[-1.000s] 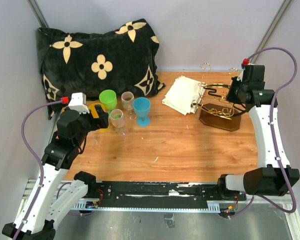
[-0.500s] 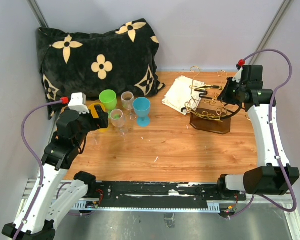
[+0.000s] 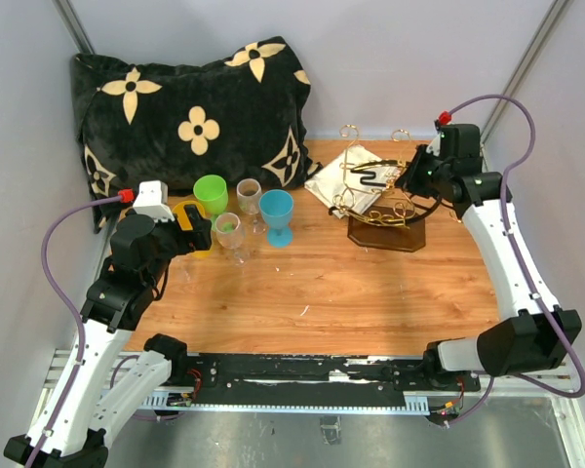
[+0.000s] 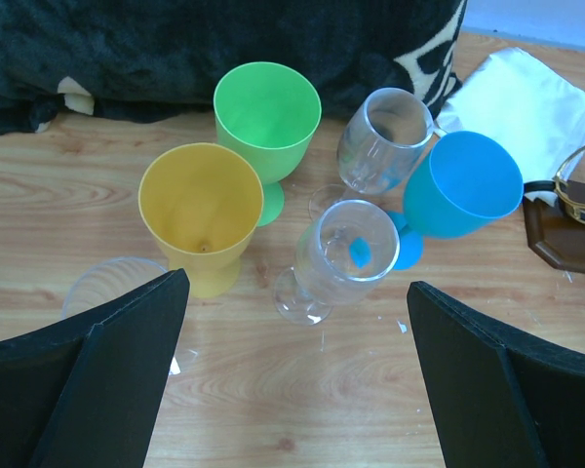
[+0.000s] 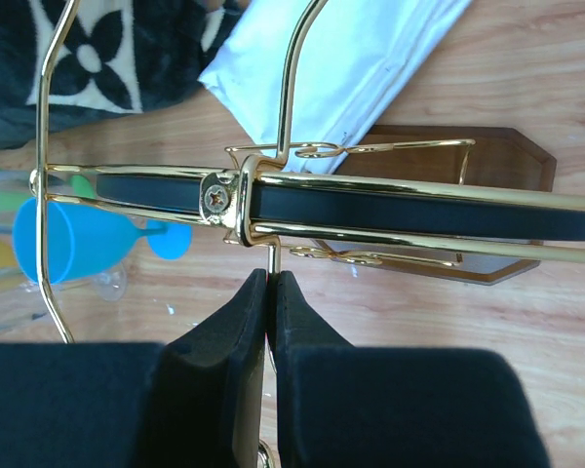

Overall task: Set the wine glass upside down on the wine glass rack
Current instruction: Move the wine rack to the center of the board.

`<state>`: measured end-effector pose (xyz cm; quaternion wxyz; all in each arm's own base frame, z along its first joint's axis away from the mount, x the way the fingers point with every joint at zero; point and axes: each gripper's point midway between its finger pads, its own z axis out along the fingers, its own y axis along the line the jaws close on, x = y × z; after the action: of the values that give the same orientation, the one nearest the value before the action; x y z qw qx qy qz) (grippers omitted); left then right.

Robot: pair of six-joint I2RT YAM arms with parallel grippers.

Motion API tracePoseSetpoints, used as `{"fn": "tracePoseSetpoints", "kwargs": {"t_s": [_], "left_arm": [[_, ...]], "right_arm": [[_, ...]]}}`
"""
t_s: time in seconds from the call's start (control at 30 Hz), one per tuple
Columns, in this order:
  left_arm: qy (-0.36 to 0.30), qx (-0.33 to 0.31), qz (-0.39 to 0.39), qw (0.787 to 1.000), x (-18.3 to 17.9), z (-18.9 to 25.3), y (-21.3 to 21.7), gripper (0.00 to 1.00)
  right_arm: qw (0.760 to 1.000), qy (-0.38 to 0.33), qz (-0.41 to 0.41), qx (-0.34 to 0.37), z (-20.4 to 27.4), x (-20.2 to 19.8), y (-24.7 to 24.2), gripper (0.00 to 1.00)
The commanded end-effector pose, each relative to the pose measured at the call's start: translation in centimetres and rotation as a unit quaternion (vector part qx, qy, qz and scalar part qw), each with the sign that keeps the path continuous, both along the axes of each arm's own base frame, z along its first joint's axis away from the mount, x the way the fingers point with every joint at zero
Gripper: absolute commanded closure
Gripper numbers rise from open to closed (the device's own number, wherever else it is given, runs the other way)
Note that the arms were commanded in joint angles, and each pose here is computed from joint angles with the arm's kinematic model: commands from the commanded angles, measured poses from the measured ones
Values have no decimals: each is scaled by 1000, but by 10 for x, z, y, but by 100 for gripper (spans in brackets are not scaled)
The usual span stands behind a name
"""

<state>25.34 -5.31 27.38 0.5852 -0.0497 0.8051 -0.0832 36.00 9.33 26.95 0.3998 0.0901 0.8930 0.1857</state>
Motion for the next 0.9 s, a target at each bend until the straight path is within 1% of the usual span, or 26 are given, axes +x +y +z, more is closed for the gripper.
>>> {"fn": "tracePoseSetpoints", "kwargs": {"t_s": [0.0, 0.17, 0.37, 0.47, 0.67, 0.87], "left_arm": [[-11, 2, 6, 1000, 1, 2, 4, 1], [-9, 2, 5, 1000, 2, 2, 3, 1], [-10, 2, 7, 1000, 2, 2, 4, 1], [-8, 2, 5, 1000, 2, 1, 3, 1], [-4, 3, 1, 1000, 3, -1, 1, 1], [-5, 2, -1, 1000, 3, 0, 1, 1]], "right_arm": [[999, 27, 8, 32, -22, 3, 36, 99], [999, 26, -2, 45, -29, 12, 56, 99], [999, 16, -16, 37, -19, 12, 56, 99], [999, 9, -9, 32, -8, 3, 59, 99], [999, -9, 1, 47, 13, -20, 74, 99], [998, -13, 5, 57, 16, -32, 85, 99]]}}
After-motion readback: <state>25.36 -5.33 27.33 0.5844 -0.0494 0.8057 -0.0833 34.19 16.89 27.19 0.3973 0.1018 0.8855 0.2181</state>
